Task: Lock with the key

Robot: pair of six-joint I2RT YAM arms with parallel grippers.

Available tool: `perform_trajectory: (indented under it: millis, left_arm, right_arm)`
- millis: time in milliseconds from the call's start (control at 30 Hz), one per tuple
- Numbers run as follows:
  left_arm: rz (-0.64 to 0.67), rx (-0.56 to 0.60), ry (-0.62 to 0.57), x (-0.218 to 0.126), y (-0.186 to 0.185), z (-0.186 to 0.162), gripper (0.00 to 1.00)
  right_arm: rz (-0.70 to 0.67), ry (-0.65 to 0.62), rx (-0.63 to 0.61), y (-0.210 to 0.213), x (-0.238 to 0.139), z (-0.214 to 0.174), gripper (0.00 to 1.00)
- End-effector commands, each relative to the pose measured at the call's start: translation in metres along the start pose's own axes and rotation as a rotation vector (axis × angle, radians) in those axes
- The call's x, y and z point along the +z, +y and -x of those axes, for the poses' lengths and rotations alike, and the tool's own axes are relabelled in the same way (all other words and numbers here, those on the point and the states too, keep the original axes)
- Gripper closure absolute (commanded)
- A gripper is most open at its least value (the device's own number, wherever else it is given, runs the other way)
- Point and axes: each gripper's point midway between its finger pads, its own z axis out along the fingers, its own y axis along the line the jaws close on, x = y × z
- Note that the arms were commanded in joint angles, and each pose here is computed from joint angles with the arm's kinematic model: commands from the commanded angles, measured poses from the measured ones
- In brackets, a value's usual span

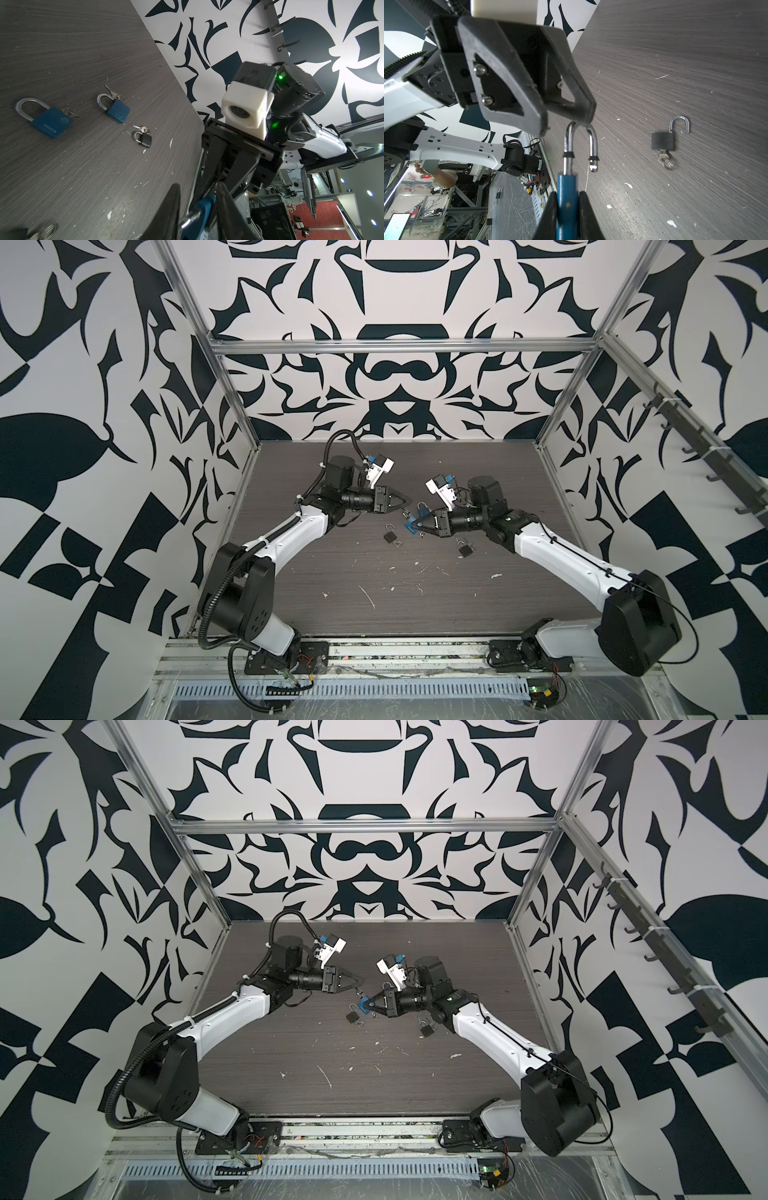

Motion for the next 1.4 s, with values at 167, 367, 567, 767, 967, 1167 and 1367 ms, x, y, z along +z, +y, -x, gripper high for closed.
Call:
perform_trajectory:
  millis: [167, 367, 567, 767, 967, 1167, 1367]
  left_arm:
    - [-0.017, 0.02, 0.015, -0.003, -0.007, -0.011, 0.71]
    - [-0.012, 0.021, 0.005, -0.002, -0.005, -0.008, 0.69]
    - [-0.021, 0.018, -0.01, 0.002, 0.0, -0.001, 0.66]
    - [-0.032, 0.014, -0.013, 0.006, 0.005, 0.003, 0.69]
    - [-0.021, 0.004, -0.015, 0.002, 0.006, -0.003, 0.76]
    - [-0.015, 0.022, -0.023, -0.004, 0.0, -0.003, 0.78]
    - [0.001, 0.014, -0.016, -0.006, 0.002, -0.007, 0.78]
  right_arm:
    - [0.085, -0.064, -0.066, 0.028, -0.013, 0.028, 1.0]
    - [0.099, -0.058, -0.06, 0.03, -0.013, 0.027, 1.0]
    - [0.121, -0.057, -0.056, 0.034, -0.013, 0.027, 1.0]
    - [0.129, -0.064, -0.044, 0.032, -0.012, 0.03, 1.0]
    - [0.12, -0.078, -0.032, 0.027, -0.016, 0.034, 1.0]
    - [0.121, -0.073, -0.017, 0.023, -0.015, 0.034, 1.0]
    - [0.123, -0.073, -0.016, 0.024, -0.015, 0.034, 1.0]
